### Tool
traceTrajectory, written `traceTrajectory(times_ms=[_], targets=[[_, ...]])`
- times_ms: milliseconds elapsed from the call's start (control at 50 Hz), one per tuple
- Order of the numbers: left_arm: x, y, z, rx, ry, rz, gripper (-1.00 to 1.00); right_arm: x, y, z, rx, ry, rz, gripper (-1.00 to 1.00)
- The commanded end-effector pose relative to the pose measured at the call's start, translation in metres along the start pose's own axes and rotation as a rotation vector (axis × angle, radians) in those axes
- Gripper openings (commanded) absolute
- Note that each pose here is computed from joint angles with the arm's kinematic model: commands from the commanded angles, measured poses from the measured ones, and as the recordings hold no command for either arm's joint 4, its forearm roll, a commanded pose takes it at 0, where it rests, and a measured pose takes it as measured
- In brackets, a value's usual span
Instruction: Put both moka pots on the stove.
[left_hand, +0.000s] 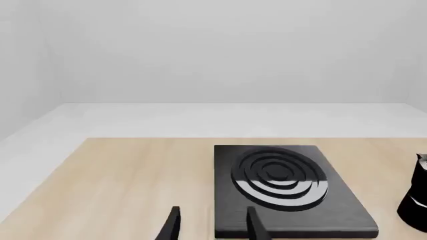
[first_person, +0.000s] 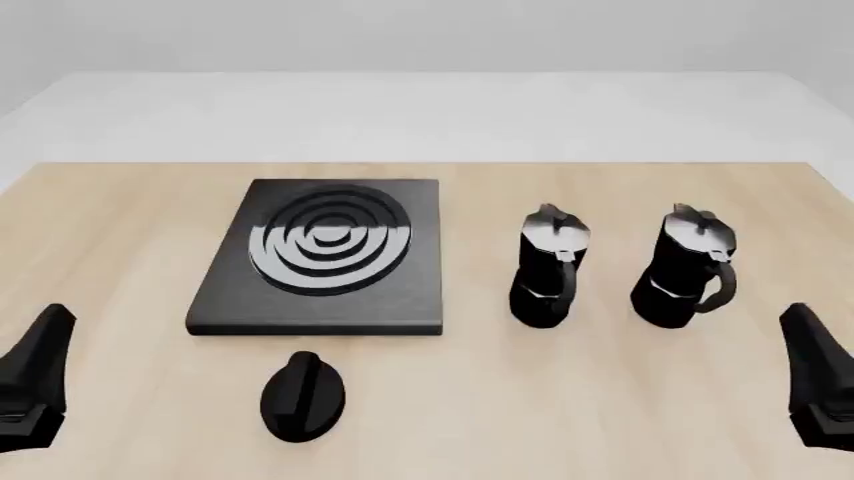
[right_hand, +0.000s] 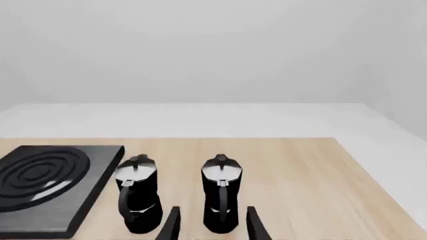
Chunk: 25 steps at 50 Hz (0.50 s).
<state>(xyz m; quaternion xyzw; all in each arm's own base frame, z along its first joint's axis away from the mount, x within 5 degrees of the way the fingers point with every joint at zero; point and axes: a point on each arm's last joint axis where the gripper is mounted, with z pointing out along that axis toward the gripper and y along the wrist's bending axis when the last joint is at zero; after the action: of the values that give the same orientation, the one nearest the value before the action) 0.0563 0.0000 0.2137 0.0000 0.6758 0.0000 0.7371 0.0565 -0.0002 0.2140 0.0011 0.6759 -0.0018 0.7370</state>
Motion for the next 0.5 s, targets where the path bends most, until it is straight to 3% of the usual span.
traceTrajectory(times_ms=[20, 300, 340, 500], targets=[[-0.001, 0.000, 0.000, 0.000, 0.001, 0.000, 1.00, 0.001, 0.000, 0.001, -0.001, 0.017, -0.004, 1.00], [-0.001, 0.000, 0.000, 0.000, 0.001, 0.000, 1.00, -0.004, 0.000, 0.008, -0.007, 0.027, 0.010, 1.00], [-0.001, 0.000, 0.000, 0.000, 0.001, 0.000, 1.00, -0.008, 0.001, 0.017, -0.017, 0.065, 0.024, 1.00], [-0.001, 0.000, 0.000, 0.000, 0.001, 0.000, 1.00, -0.054, 0.004, 0.027, -0.050, 0.053, 0.032, 1.00]])
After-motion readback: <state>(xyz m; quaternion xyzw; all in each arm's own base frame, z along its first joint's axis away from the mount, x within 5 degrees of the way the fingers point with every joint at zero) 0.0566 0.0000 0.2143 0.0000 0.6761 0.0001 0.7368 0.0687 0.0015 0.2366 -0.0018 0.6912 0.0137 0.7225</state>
